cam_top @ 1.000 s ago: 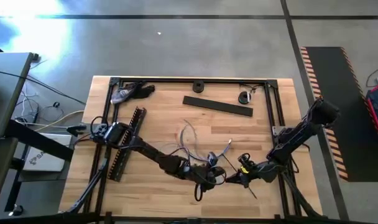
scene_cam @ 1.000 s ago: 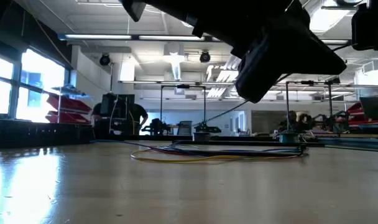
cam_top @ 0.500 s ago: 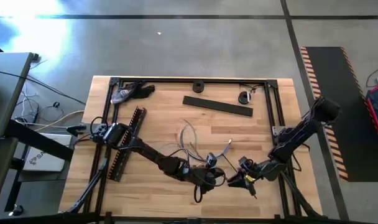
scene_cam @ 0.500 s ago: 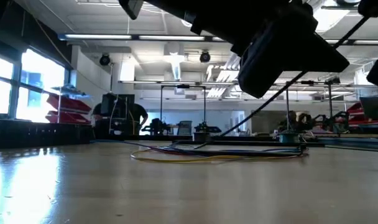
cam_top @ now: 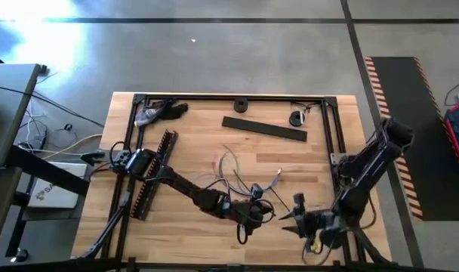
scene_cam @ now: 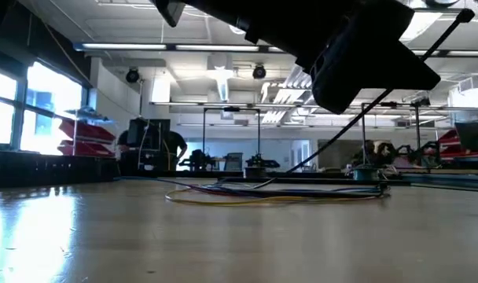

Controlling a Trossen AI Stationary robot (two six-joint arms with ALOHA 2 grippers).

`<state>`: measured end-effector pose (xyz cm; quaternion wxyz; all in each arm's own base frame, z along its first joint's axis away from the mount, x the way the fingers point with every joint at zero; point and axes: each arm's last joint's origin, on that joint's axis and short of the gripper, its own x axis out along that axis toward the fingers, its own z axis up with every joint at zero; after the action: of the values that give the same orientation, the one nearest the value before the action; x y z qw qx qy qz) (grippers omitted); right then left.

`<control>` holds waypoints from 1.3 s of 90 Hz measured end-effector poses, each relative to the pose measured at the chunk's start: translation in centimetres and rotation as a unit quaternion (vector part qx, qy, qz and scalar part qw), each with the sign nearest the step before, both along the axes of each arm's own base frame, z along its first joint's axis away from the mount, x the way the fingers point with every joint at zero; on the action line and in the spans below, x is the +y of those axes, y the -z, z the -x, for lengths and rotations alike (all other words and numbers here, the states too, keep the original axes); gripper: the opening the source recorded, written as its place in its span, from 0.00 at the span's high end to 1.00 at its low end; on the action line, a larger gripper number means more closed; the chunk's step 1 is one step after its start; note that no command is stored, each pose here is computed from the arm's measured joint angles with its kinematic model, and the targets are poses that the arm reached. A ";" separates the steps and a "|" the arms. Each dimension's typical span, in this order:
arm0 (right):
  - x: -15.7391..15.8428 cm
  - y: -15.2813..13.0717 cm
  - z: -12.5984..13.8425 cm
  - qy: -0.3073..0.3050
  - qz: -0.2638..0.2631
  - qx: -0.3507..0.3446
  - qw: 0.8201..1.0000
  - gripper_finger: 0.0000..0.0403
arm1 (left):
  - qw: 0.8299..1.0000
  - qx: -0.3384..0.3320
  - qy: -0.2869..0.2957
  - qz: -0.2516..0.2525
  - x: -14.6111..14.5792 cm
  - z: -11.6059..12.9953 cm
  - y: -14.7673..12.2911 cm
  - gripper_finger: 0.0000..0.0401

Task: Ziptie cables
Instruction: Insert the cable zip tie into the cable wires

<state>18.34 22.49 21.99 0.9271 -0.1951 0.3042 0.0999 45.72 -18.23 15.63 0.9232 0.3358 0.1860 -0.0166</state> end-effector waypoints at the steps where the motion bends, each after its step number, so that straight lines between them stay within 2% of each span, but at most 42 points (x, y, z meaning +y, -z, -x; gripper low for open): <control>1: 0.1 0.0 -0.1 -0.001 0.009 -0.001 1.000 0.70 | 1.000 0.000 0.000 0.001 0.0 0.0 0.0 1.00; 21: 1.5 1.7 -2.0 0.016 0.173 0.000 0.985 0.70 | 1.000 -0.001 0.000 0.022 0.0 0.0 0.0 1.00; 38: 2.4 1.7 -2.9 0.036 0.239 -0.001 0.970 0.70 | 1.000 -0.001 0.004 0.023 -0.1 0.0 0.0 1.00; 54: 2.6 0.8 -3.1 0.051 0.225 -0.003 0.973 0.70 | 1.000 -0.001 0.004 0.024 -0.1 0.0 0.0 1.00; 65: 2.2 1.6 -3.2 0.043 0.216 0.024 0.975 0.70 | 1.000 -0.001 0.004 0.024 -0.1 0.0 0.0 1.00; 90: 1.2 2.6 -4.2 0.077 0.206 0.046 0.974 0.71 | 1.000 0.000 0.003 0.023 -0.1 0.0 0.1 1.00; 117: 1.1 2.7 -4.4 0.077 0.191 0.057 0.977 0.85 | 1.000 0.002 0.003 0.025 -0.1 0.0 0.1 1.00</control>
<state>22.69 23.59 19.28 0.8587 -0.3384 0.3843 -0.0211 45.69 -18.32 15.51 0.9309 0.3129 0.1866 -0.0252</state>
